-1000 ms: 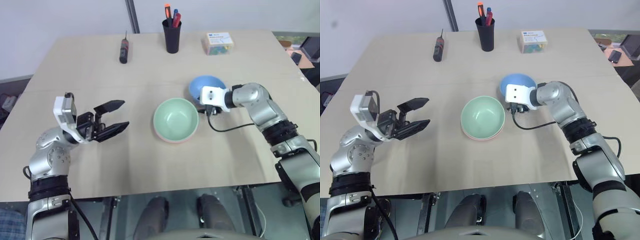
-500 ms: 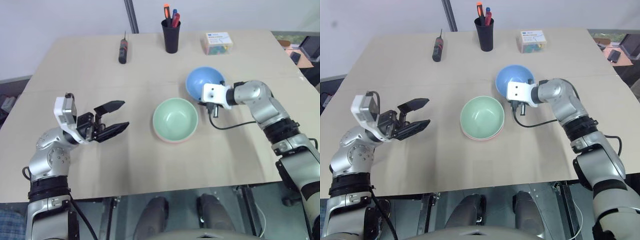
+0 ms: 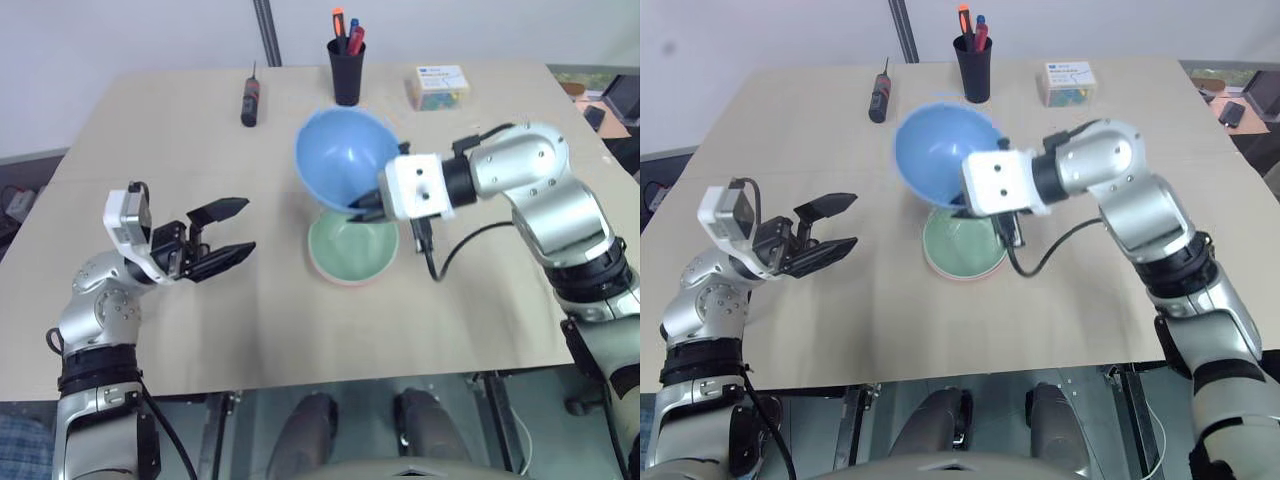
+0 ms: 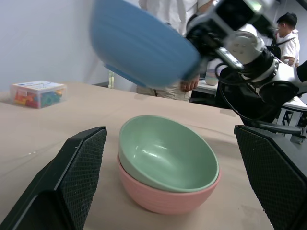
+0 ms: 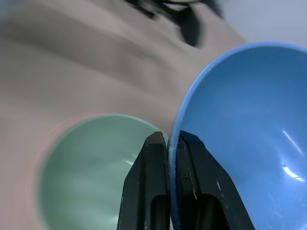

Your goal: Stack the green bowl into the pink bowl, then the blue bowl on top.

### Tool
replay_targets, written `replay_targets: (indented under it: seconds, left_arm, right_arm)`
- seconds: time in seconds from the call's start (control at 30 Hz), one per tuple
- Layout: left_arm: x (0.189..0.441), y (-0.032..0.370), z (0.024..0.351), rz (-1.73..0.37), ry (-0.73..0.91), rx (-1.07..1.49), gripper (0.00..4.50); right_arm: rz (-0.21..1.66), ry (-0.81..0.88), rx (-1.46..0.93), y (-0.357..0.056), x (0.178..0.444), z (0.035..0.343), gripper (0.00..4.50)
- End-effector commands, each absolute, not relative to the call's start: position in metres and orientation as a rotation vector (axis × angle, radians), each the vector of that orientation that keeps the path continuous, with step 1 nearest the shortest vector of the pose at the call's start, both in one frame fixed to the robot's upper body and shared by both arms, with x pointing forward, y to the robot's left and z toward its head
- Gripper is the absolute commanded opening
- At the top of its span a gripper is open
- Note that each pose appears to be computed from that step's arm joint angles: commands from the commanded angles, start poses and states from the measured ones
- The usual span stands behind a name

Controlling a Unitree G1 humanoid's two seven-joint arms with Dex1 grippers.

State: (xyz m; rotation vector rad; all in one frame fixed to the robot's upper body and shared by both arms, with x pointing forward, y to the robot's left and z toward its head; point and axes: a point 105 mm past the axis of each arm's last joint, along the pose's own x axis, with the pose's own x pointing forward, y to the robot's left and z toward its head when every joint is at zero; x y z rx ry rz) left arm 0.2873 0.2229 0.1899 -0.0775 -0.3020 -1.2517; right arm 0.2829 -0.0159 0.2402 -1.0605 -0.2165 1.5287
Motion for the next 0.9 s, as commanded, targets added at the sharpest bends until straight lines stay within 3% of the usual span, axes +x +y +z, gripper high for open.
replay_targets:
  seconds: [0.03, 0.13, 0.17, 0.23, 0.37, 0.5, 0.63, 0.9]
  left_arm:
    - [0.287, 0.226, 0.199, -1.259, -0.335, -0.041, 4.50]
    - [0.288, 0.226, 0.198, -1.263, -0.334, -0.041, 4.50]
    - [0.288, 0.227, 0.198, -1.264, -0.332, -0.041, 4.50]
    - [0.289, 0.226, 0.198, -1.264, -0.330, -0.040, 4.50]
    - [0.293, 0.224, 0.196, -1.250, -0.316, -0.045, 4.50]
    - [0.299, 0.223, 0.192, -1.206, -0.286, -0.020, 4.50]
    - [0.307, 0.225, 0.185, -1.079, -0.239, 0.051, 4.50]
    - [0.287, 0.235, 0.160, -1.013, -0.196, 0.100, 4.50]
  right_arm:
    - [1.572, -0.256, -1.055, -0.009, 0.263, 0.246, 0.06]
    - [1.572, -0.252, -1.058, -0.008, 0.260, 0.249, 0.06]
    - [1.573, -0.248, -1.055, -0.009, 0.259, 0.249, 0.74]
    - [1.580, -0.232, -1.055, -0.010, 0.257, 0.249, 1.28]
    - [1.541, -0.250, -1.026, -0.010, 0.258, 0.255, 2.99]
    - [1.485, -0.237, -0.953, -0.018, 0.263, 0.262, 2.99]
    - [1.335, -0.229, -0.663, -0.058, 0.278, 0.272, 2.99]
    - [1.155, -0.144, -0.417, -0.169, 0.279, 0.237, 2.99]
